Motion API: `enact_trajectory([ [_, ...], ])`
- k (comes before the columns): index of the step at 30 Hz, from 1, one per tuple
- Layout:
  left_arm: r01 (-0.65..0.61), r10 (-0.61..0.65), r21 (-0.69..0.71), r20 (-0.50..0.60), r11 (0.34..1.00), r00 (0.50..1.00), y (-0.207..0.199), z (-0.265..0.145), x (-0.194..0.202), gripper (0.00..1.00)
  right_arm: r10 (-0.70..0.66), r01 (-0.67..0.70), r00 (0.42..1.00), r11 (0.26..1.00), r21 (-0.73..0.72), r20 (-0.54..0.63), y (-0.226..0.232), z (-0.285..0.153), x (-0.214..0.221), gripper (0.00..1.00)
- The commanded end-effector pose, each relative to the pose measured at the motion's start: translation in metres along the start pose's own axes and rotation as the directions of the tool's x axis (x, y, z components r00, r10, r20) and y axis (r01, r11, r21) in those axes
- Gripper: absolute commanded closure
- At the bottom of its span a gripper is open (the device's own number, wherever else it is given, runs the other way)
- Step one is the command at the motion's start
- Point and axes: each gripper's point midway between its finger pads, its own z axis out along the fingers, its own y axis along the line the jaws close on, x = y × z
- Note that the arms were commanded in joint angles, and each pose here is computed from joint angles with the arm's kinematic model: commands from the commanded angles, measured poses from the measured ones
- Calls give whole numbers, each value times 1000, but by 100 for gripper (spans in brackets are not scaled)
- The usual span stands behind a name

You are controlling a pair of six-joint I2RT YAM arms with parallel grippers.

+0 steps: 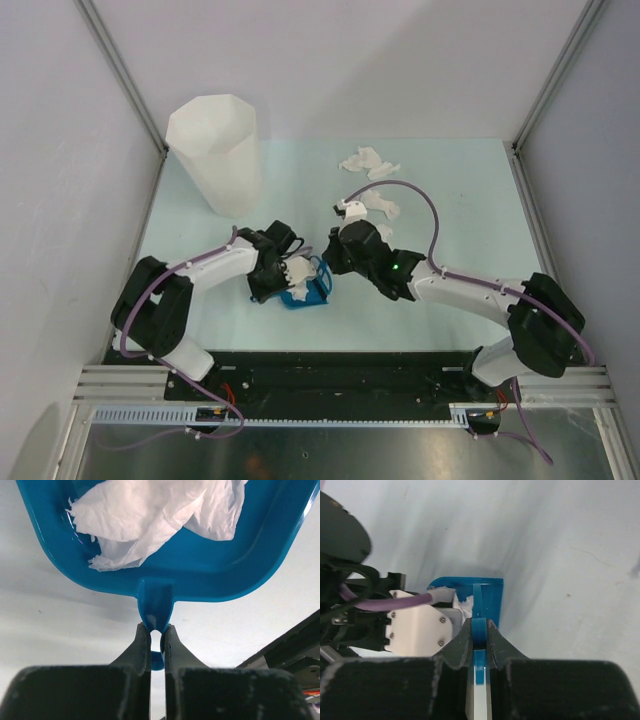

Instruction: Sweep away the paper scraps from the table

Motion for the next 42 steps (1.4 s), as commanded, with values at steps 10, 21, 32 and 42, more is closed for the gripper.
enact_trajectory([
  [10, 84, -105, 79, 322, 993, 941, 4, -36, -51, 100, -8, -73, 950, 966, 247, 311, -76, -102, -112, 100],
  [21, 299, -172, -120, 598, 947, 783, 92, -164, -87, 100, 7, -171, 927, 898, 404, 376, -161, -157, -121, 100],
  [32, 522, -196, -211, 762, 826, 617, 176, -288, -73, 100, 38, -169, 949, 898, 406, 312, -172, -146, -95, 100],
  [42, 720, -268, -557, 681, 414, 681, 262, -361, 6, 100, 45, -149, 960, 916, 372, 275, -168, -128, -88, 100],
])
